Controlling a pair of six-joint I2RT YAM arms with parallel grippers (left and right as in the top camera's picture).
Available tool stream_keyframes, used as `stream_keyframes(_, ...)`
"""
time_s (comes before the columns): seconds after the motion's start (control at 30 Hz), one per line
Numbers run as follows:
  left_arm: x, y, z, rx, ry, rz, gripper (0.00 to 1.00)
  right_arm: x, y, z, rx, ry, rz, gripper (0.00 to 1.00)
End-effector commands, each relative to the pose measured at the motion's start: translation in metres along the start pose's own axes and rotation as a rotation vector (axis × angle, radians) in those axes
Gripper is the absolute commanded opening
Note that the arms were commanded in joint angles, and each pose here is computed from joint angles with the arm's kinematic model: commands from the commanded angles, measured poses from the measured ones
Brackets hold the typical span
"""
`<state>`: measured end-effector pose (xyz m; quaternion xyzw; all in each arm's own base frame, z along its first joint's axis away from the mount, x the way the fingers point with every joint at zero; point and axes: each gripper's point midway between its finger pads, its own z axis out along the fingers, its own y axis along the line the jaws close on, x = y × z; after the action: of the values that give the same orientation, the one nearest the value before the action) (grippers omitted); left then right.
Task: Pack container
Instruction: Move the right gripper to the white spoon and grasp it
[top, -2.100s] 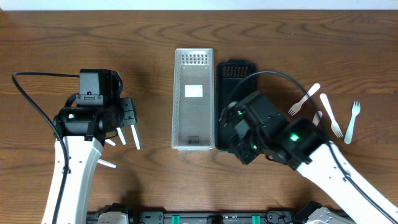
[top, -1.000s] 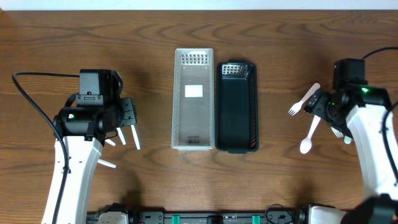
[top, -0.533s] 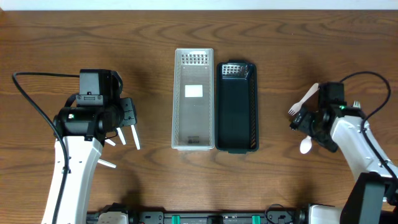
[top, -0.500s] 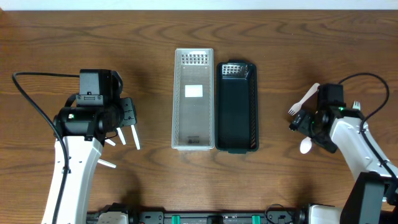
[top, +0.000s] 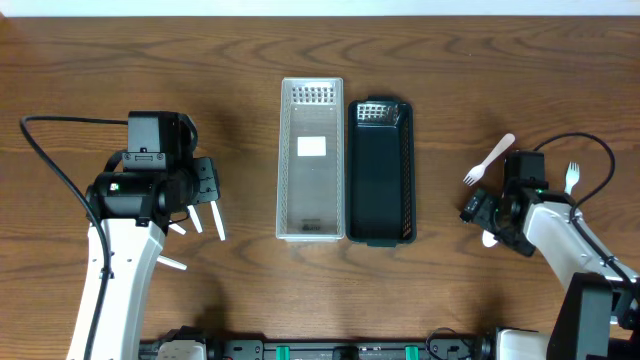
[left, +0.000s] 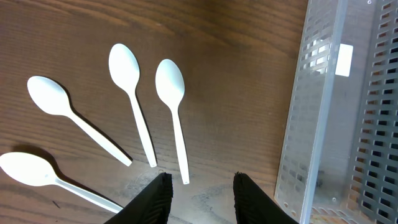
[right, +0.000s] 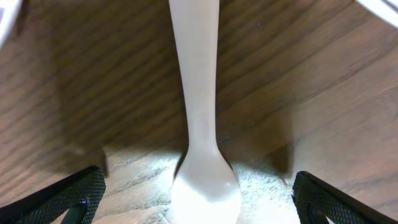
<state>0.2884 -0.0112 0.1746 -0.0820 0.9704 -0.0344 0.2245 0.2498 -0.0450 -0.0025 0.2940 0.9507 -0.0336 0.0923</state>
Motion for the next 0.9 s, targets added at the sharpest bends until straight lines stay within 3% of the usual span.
stream_keyframes(0.0, -0.0028, -0.0011, -0.0036, 0.001, -0.006, 0.000, 0.36, 0.0069, -0.0041, 0.0050, 0.005, 0.016, -0.010, 0.99)
stream_keyframes(0.33, -0.0005, -0.0006, -0.0036, -0.001, 0.003, 0.000, 0.36, 0.0137, -0.0020, 0.0107, -0.020, 0.026, -0.009, 0.97)
stream_keyframes(0.47, -0.0005, -0.0006, -0.0036, -0.001, 0.003, 0.000, 0.36, 0.0146, -0.0024, 0.0107, -0.018, 0.029, -0.010, 0.86)
stream_keyframes(0.7, -0.0006, -0.0007, -0.0036, -0.001, 0.003, 0.000, 0.36, 0.0164, -0.0034, 0.0107, -0.014, 0.037, -0.010, 0.55)
stream_keyframes(0.87, -0.0006, -0.0007, -0.0036, -0.001, 0.003, 0.000, 0.36, 0.0164, -0.0035, 0.0107, -0.014, 0.037, -0.010, 0.48)
